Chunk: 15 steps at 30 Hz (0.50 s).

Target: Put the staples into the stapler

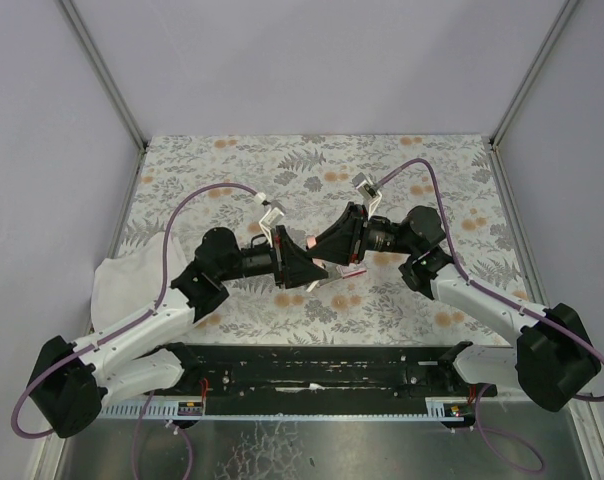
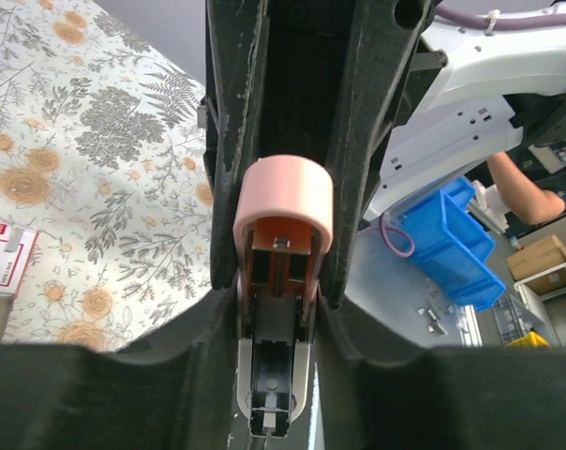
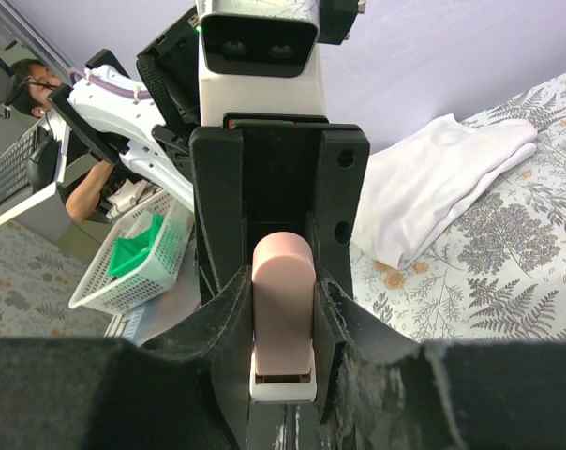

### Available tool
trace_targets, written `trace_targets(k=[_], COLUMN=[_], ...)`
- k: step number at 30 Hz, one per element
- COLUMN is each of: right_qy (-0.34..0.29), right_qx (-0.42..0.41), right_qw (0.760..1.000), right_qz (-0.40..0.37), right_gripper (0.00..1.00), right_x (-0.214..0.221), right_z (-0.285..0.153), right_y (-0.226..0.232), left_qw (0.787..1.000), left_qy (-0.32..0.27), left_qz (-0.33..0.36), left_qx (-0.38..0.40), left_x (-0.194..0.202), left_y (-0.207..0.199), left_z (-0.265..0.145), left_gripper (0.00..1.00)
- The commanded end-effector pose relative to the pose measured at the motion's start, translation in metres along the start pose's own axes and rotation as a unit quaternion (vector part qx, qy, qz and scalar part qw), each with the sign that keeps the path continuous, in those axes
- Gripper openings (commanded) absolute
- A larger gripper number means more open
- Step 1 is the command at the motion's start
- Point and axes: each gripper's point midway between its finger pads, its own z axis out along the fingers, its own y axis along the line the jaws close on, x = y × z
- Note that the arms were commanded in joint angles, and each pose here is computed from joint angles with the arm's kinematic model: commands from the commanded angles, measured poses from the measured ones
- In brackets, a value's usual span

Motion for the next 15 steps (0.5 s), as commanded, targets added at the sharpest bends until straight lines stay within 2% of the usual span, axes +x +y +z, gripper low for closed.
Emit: trace_targets(k=[1,4,5,10,12,15], right_qy=[-0.019,-0.022,-0.021,-0.019,-0.023,-0.023], right_qx=[-0.025,-0.015,-0.007,0.066,0.103,0.161], right_qw=[0.999,0.999,0.999,0.995,0.99,0.981], right_qz=[-0.041,-0.044,-0.049,-0.076,-0.096,-0.108], right_gripper=[0.0,0.0,0.03,0.47,0.69,0.9], right_x=[-0.016,-0.017,-0.017,-0.02,-0.024,-0.026], right_z=[0.004,0.002,0.002,-0.006,-0.014,-0.028], right_y=[0.015,0.014,0.011,-0.004,-0.009,-0.018], left_qw=[0.999,0.999,0.999,0.997,0.992,0.975], left_qy=[-0.031,-0.033,-0.034,-0.038,-0.035,-0.021], left_qz=[0.013,0.009,0.009,-0.001,-0.013,-0.035], left_qx=[0.018,0.0,-0.007,-0.07,-0.118,-0.219], left_x=[-0.013,-0.012,-0.012,-0.008,-0.003,0.01], left_y=[-0.011,-0.004,-0.002,0.017,0.033,0.067], left_z=[0.002,0.001,0.0,-0.009,-0.015,-0.029], left_gripper=[0.24,0.07,0.02,0.0,0.0,0.0])
